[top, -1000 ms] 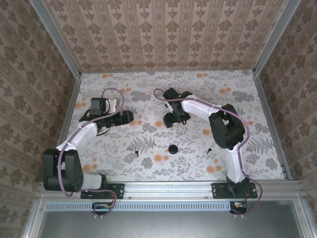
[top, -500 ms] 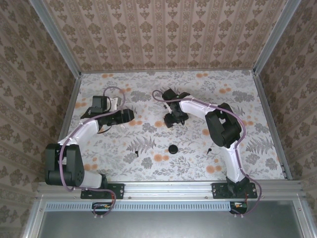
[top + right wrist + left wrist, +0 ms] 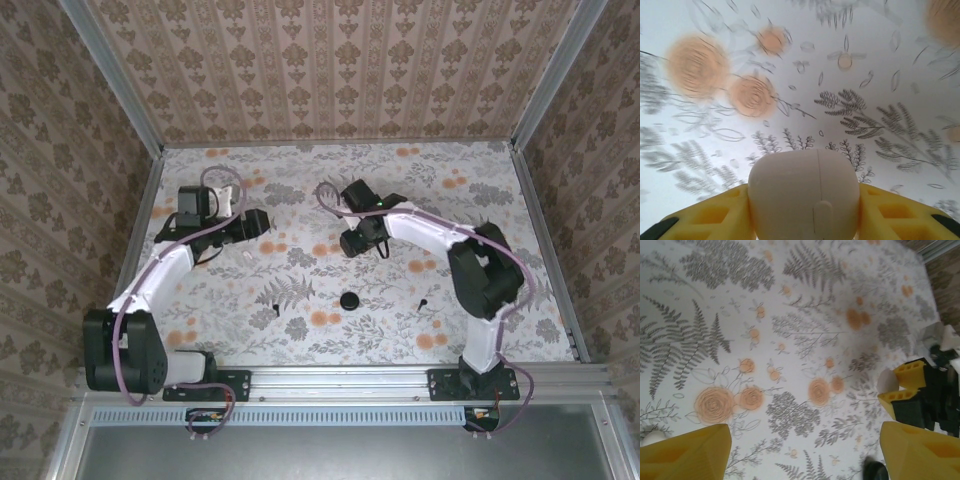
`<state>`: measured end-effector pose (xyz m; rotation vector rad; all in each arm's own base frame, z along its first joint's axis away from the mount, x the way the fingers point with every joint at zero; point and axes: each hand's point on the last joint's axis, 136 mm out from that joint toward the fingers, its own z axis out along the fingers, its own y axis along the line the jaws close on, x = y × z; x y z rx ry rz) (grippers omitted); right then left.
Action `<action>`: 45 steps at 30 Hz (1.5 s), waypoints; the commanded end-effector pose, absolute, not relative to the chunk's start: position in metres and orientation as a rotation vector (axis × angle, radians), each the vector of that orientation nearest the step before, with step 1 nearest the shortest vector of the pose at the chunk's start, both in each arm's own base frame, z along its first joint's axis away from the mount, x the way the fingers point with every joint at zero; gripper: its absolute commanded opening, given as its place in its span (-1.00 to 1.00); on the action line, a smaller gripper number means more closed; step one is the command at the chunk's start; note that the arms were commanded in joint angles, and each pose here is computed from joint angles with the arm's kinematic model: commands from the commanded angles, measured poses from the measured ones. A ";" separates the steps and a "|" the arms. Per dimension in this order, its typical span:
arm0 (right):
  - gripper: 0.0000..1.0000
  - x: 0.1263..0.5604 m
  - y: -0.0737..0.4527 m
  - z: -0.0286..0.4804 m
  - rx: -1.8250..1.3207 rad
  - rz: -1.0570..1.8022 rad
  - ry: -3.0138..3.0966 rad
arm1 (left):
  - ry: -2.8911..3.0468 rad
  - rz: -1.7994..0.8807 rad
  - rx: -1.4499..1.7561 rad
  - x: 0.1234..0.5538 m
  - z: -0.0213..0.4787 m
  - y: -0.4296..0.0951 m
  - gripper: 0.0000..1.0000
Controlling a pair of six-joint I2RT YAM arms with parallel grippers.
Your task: Insert wireless bluetooth earbuds into charging case
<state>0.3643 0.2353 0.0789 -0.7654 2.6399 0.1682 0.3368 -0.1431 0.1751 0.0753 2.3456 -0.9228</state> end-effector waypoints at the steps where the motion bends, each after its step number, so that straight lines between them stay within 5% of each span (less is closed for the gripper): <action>1: -0.10 0.360 0.264 0.144 -0.856 0.312 2.375 | 2.257 -1.051 0.107 0.329 0.218 -0.157 0.56; 15: -0.20 0.305 0.310 0.251 -1.074 0.434 1.870 | 2.107 -1.352 0.471 0.265 0.293 -0.241 0.51; 31: -0.21 0.284 0.321 0.275 -1.131 0.336 1.748 | 2.219 -1.409 0.631 0.235 0.265 -0.280 0.37; 35: -0.20 0.284 0.319 0.273 -1.124 0.332 1.758 | 2.219 -1.436 0.650 0.233 0.264 -0.284 0.14; 42: -0.19 0.287 0.317 0.270 -1.094 0.322 1.781 | 2.202 -1.438 0.674 0.232 0.266 -0.285 -0.71; 45: -0.10 0.288 0.317 0.274 -1.070 0.337 1.790 | 2.188 -1.434 0.679 0.234 0.268 -0.285 -0.87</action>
